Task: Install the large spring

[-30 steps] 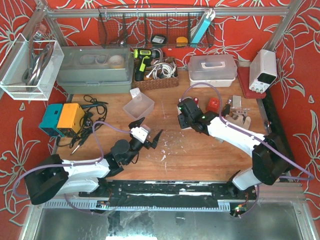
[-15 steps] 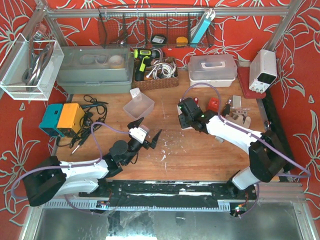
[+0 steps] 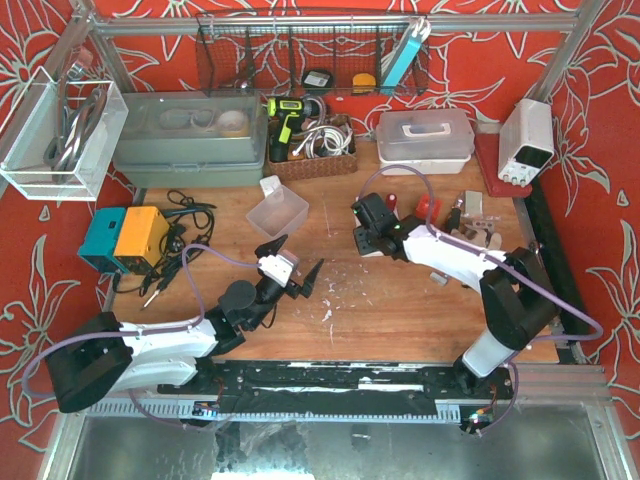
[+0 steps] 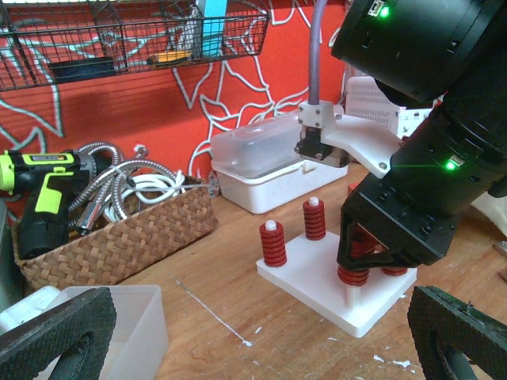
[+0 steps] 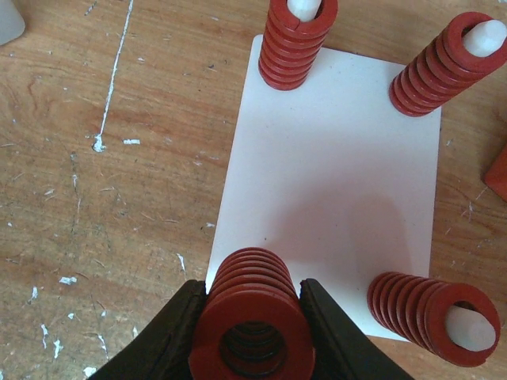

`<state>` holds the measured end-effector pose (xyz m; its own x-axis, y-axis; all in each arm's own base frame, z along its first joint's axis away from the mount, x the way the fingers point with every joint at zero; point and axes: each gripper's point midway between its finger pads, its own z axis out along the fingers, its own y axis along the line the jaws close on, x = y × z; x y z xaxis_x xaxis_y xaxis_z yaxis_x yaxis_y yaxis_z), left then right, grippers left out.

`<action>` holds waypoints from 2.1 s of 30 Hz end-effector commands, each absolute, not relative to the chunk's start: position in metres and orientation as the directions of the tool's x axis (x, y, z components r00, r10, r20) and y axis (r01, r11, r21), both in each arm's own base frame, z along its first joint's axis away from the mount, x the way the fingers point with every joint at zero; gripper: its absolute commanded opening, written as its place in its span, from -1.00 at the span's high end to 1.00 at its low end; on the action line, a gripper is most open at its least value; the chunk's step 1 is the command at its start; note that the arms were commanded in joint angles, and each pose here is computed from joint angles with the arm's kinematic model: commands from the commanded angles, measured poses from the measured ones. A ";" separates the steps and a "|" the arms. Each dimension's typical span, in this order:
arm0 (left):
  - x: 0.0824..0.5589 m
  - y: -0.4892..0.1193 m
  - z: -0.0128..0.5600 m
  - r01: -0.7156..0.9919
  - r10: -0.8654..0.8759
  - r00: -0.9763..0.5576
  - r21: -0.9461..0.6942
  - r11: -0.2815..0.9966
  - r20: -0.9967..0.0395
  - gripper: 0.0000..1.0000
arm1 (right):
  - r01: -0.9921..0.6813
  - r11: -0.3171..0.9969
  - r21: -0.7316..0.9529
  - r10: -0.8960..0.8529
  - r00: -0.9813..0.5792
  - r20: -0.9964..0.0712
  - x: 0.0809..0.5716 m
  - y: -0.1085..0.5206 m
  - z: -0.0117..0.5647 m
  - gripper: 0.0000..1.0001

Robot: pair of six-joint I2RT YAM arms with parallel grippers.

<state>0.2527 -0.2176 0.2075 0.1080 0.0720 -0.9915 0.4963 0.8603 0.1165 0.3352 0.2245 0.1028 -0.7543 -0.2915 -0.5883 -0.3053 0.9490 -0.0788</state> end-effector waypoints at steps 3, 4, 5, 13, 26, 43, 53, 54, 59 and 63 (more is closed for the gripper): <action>0.252 -0.215 0.212 0.485 0.063 0.128 0.118 0.867 -0.990 -1.00 | -0.286 0.955 -0.084 -0.278 -0.750 -0.600 0.346 0.226 0.106 0.32; 0.252 -0.215 0.212 0.485 0.065 0.129 0.120 0.867 -0.990 -0.99 | -0.284 0.955 -0.088 -0.279 -0.750 -0.599 0.346 0.226 0.106 0.24; 0.252 -0.215 0.212 0.483 0.066 0.129 0.121 0.867 -0.989 -1.00 | -0.282 0.955 -0.089 -0.277 -0.751 -0.599 0.346 0.226 0.108 0.15; 0.255 -0.215 0.207 0.472 0.091 0.125 0.140 0.871 -0.988 -1.00 | -0.263 0.962 -0.078 -0.252 -0.733 -0.632 0.343 0.219 0.136 -0.21; 0.265 -0.196 0.223 0.406 0.073 0.127 0.119 0.906 -0.989 -1.00 | 0.002 0.994 -0.113 -0.104 -0.377 -0.920 0.319 0.127 0.274 -0.98; 0.279 -0.023 0.169 -0.131 0.033 -0.008 0.034 0.991 -0.999 -1.00 | 0.251 0.923 -0.290 -0.212 -0.297 -0.931 0.321 0.024 0.174 -0.98; 0.306 -0.004 0.139 -0.139 -0.014 -0.118 0.002 0.990 -0.993 -1.00 | 0.191 0.901 -0.389 -0.312 -0.335 -0.889 0.351 0.020 0.127 -0.98; 0.311 -0.001 0.136 -0.141 -0.044 -0.134 -0.024 0.990 -0.990 -1.00 | 0.201 0.906 -0.372 -0.294 -0.332 -0.896 0.354 0.015 0.124 -0.98; 0.322 -0.001 0.143 -0.087 -0.062 -0.085 -0.055 0.995 -0.994 -1.00 | 0.162 0.936 -0.311 -0.243 -0.339 -0.909 0.360 0.010 0.115 -0.98; 0.324 -0.007 0.145 -0.046 -0.016 -0.082 -0.012 0.999 -0.997 -1.00 | 0.160 0.949 -0.271 -0.213 -0.307 -0.928 0.354 0.006 0.113 -0.98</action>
<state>0.3160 0.0039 0.1170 -0.1844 -0.0286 -0.9824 -0.1164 0.9932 -0.0071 0.3558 0.0015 0.1074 -0.3807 -0.2518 -0.8897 0.1884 0.9209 -0.3412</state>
